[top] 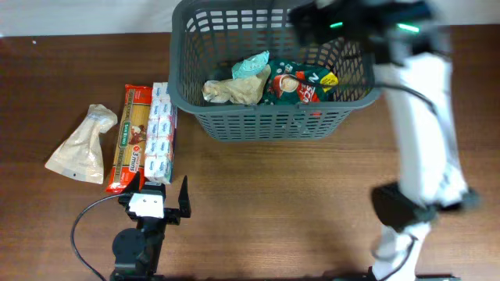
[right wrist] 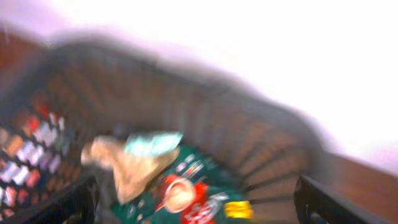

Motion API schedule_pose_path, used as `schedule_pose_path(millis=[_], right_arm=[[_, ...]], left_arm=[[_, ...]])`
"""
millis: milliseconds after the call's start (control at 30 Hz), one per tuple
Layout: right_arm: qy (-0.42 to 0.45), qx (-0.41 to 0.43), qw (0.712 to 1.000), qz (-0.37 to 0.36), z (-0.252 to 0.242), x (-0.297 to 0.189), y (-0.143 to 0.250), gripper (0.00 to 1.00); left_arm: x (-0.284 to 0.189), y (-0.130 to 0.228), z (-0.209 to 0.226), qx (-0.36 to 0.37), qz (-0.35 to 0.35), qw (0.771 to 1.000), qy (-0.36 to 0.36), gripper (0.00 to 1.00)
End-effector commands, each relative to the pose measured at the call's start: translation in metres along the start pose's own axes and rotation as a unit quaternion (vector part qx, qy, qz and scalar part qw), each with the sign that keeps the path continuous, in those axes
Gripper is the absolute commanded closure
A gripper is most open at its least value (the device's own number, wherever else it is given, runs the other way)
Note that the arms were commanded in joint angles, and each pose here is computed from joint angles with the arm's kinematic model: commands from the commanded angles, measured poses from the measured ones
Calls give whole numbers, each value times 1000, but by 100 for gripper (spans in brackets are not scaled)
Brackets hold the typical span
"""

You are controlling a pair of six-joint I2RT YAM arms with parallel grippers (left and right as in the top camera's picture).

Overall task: Pack container
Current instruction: 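Drop the mint-green packet into the basket, withdraw right arm, then grasp the row of Kleenex tissue packs with the left gripper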

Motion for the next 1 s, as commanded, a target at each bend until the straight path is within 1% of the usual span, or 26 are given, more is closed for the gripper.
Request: schedule_pose_path(millis=[0, 33, 100, 167, 233, 267, 333, 400, 533, 600, 767, 867, 967], right_arm=[[48, 49, 997, -41, -35, -55, -7, 3], [58, 61, 995, -45, -46, -64, -5, 3], [69, 93, 992, -45, -67, -75, 1, 3], [67, 129, 989, -37, -86, -80, 11, 3], [66, 158, 985, -19, -107, -79, 25, 3], [71, 179, 981, -10, -117, -78, 32, 2], [86, 223, 971, 23, -145, -70, 55, 2], [101, 258, 960, 52, -166, -62, 76, 2], [117, 314, 936, 110, -195, -43, 118, 1], [119, 330, 927, 135, -203, -33, 136, 1], [117, 351, 911, 183, -211, -7, 172, 1], [110, 360, 903, 206, -210, 4, 188, 1], [103, 368, 895, 229, -207, 14, 203, 1]], left_arm=[[0, 2, 0, -5, 0, 1000, 2, 1], [0, 2, -1, -5, 1, 1000, 4, 1], [-1, -8, -4, -8, -21, 1000, 19, 1], [-4, -22, -8, -34, -38, 998, 40, 1], [-9, -38, -8, -67, -45, 996, 40, 1], [-13, -45, -6, -76, -43, 996, 30, 1], [-23, -63, 8, -100, -24, 994, -33, 1], [-32, -80, 16, -104, -9, 992, -73, 1], [-40, -119, 32, -95, 55, 982, -152, 1], [-34, -134, 36, -87, 99, 976, -172, 1], [6, -166, 38, -83, 220, 958, -165, 1], [34, -184, 41, -68, 248, 952, -165, 1], [60, -187, 42, -66, 266, 948, -163, 1]])
Point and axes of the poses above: each gripper's point midway between its finger pads, its own x axis out along the fingers, its own z axis along the line the jaws close on, y = z × x, the point moved 6 cm from there along -x, back along the fingers, and after that the axes turned 2 degrees about -x, right-handed, at the moved point
